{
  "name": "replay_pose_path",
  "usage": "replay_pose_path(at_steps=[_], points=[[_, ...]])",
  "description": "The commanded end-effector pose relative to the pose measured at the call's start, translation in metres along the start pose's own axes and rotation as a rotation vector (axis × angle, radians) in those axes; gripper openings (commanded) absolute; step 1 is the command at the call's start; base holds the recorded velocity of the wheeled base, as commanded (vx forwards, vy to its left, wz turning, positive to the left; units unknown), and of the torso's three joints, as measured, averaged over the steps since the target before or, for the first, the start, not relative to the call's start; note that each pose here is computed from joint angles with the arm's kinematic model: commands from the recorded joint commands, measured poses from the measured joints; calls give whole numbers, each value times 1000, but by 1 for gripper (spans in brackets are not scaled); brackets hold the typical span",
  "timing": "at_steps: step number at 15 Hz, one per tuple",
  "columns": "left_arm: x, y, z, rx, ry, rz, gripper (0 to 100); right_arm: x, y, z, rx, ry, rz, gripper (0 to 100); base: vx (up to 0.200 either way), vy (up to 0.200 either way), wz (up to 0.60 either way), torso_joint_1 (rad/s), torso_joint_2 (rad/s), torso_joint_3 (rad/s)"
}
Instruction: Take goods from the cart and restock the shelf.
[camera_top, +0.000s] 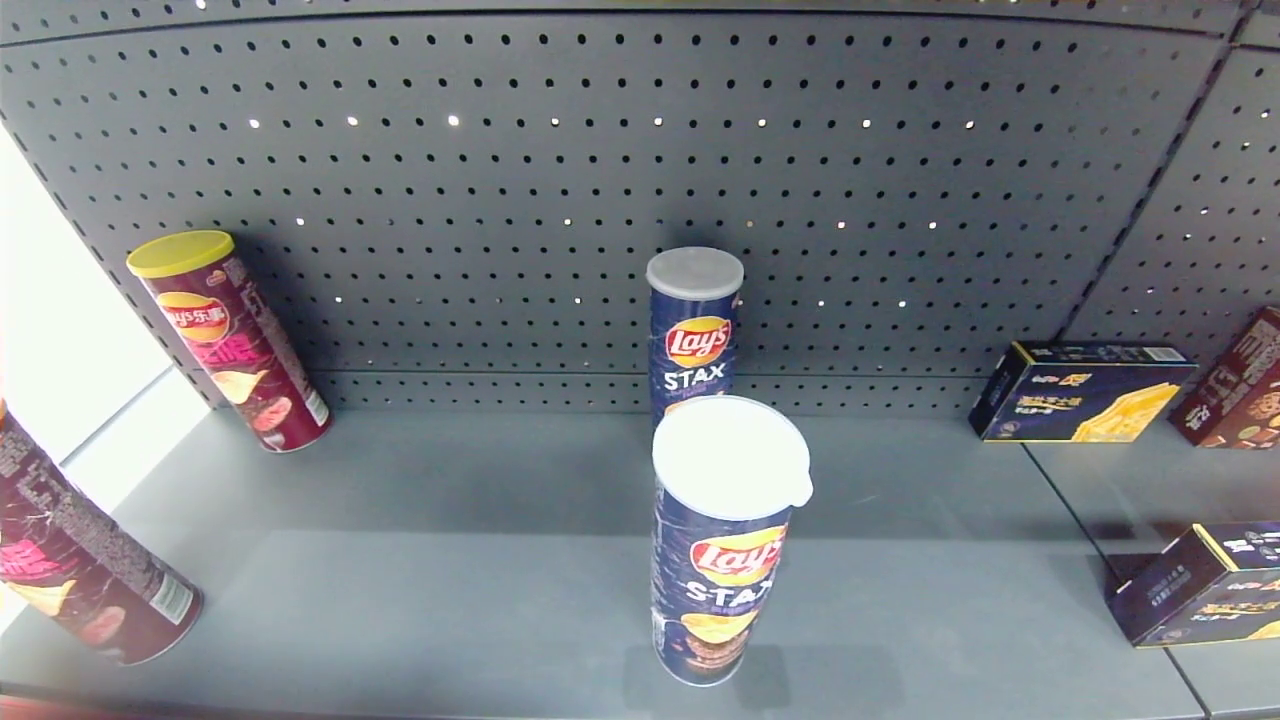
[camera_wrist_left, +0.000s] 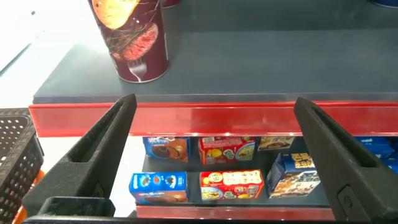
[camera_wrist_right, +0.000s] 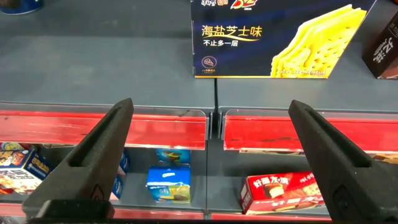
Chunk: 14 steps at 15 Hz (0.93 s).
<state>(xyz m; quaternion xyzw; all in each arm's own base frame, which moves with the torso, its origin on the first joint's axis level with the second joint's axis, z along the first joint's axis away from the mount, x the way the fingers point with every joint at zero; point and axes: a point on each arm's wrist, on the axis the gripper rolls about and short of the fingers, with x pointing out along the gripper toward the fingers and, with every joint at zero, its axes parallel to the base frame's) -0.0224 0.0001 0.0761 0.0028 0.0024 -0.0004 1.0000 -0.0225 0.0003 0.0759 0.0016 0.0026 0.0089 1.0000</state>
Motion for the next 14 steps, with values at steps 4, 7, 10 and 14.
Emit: replay_pose_path(at_steps=[4,7,10,14], points=[[0,0,0,-1,0,1,100,0,0,0,0,-1,1,100,0,0,0,0,0,0],[0,0,0,-1,0,1,100,0,0,0,0,-1,1,100,0,0,0,0,0,0],[0,0,0,-1,1,1,100,0,0,0,0,-1,1,100,0,0,0,0,0,0],[0,0,0,1,0,1,100,0,0,0,3,-1,1,100,0,0,0,0,0,0]])
